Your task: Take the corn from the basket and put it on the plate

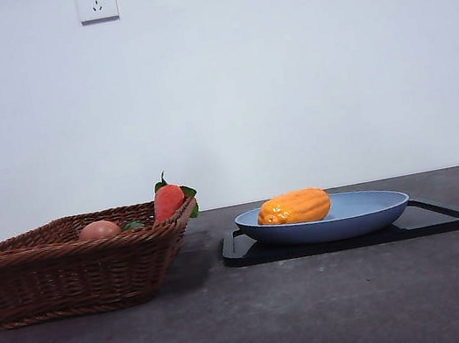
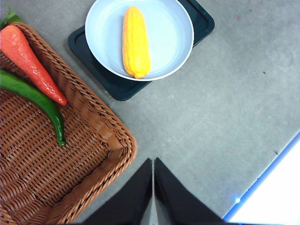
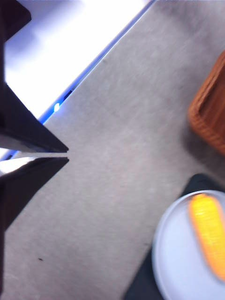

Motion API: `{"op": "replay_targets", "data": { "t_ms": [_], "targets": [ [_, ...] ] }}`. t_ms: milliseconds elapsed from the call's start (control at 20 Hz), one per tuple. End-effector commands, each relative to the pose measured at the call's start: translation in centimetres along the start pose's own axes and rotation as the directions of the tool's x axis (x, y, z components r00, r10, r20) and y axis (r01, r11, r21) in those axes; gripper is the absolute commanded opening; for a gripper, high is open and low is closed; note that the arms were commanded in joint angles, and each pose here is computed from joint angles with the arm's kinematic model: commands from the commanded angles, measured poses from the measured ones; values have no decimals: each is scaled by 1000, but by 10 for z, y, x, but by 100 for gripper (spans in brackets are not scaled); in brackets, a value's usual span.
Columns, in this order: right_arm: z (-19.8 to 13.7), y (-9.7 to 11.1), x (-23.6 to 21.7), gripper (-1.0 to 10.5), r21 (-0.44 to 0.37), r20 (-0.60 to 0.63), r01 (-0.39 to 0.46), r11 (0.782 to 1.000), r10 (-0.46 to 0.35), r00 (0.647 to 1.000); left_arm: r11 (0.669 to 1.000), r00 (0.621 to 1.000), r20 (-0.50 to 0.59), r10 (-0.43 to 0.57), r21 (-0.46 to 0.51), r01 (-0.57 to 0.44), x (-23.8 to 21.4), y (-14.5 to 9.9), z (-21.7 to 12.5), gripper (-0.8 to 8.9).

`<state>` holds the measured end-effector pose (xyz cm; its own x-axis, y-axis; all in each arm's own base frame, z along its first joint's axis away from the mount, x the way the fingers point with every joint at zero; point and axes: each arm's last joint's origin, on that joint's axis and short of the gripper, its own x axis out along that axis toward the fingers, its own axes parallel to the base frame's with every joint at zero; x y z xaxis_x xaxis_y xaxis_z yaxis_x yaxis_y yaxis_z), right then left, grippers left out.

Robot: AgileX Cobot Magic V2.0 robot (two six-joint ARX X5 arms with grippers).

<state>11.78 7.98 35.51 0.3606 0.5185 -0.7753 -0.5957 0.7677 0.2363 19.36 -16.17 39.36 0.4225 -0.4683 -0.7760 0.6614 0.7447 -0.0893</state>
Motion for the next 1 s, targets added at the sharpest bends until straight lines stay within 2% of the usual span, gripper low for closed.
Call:
{"op": "replay_targets", "data": {
  "t_ms": [50,150,350,700,800,850,950,1000],
  "targets": [
    [2,1,1,3,37,11,-6,999,5,1000,1000,1000,30,-5,19,4,-3,-2,6,7],
    [3,1,1,3,79,16,-5,997,4,1000,1000,999,43,-6,21,5,-3,-2,7,7],
    [3,1,0,3,77,22,-7,997,5,1000,1000,996,89,-7,25,5,-4,-2,12,7],
    [3,1,0,3,77,22,-7,997,5,1000,999,969,247,-16,42,6,-7,-3,27,7],
    [3,1,0,3,77,23,-7,997,5,1000,995,956,293,16,94,-45,-18,5,26,8],
    [3,1,0,3,77,23,-7,997,5,1000,994,942,332,39,81,-70,-26,12,26,8],
    [3,1,0,3,77,23,-7,997,5,1000,990,880,462,113,23,-139,-47,31,24,8],
    [3,1,0,3,76,23,-7,997,5,1000,983,835,526,162,-16,-181,-59,41,18,8]
  ]
}}
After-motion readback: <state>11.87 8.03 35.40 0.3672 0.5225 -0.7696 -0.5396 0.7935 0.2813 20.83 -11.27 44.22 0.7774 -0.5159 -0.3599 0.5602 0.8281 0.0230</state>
